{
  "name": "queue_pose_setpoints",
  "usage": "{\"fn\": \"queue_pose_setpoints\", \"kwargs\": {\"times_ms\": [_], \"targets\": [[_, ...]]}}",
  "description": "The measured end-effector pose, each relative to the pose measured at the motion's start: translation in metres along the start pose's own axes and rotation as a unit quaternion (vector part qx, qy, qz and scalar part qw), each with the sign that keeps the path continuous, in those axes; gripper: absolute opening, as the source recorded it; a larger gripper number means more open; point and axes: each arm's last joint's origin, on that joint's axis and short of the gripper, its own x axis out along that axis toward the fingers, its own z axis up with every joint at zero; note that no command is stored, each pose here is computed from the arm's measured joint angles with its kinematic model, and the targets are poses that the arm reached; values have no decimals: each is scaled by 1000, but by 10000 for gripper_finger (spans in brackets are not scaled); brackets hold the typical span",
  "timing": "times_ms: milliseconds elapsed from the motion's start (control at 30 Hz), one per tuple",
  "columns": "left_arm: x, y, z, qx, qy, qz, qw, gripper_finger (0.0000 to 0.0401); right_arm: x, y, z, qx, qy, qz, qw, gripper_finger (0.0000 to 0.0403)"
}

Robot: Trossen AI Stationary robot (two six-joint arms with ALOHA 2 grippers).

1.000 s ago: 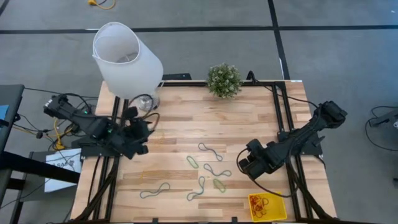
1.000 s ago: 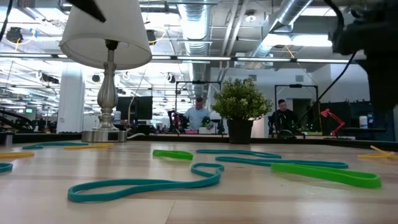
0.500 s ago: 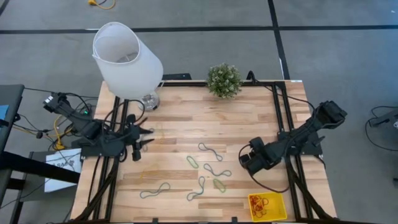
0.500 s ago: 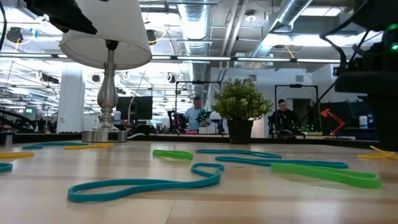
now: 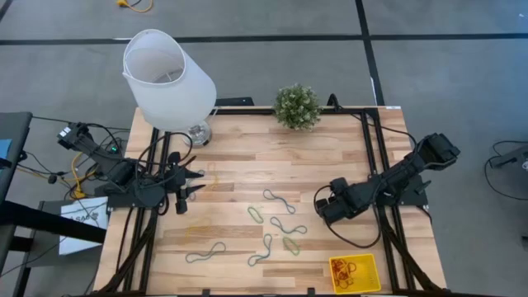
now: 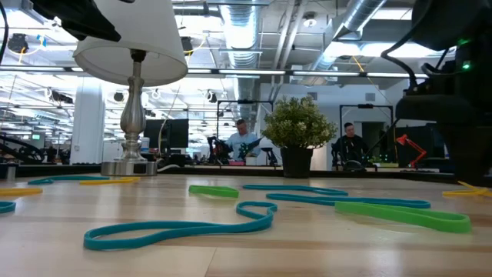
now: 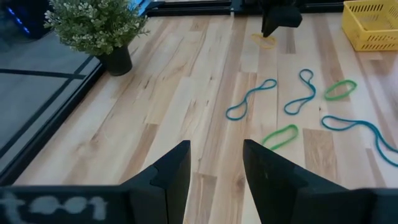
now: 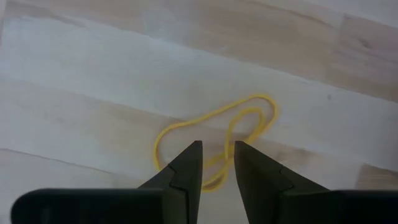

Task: Pick and place rubber bands into bin
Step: Put the yellow rubber band into the yellow basket

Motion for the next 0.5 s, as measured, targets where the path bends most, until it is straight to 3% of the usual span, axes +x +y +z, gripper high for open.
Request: {"fn": "queue_pose_setpoints", "kwargs": {"times_ms": [500], "targets": [[0, 1, 0, 18, -5, 16, 1000, 138, 15, -10, -1, 40, -1, -11, 999, 88]]}}
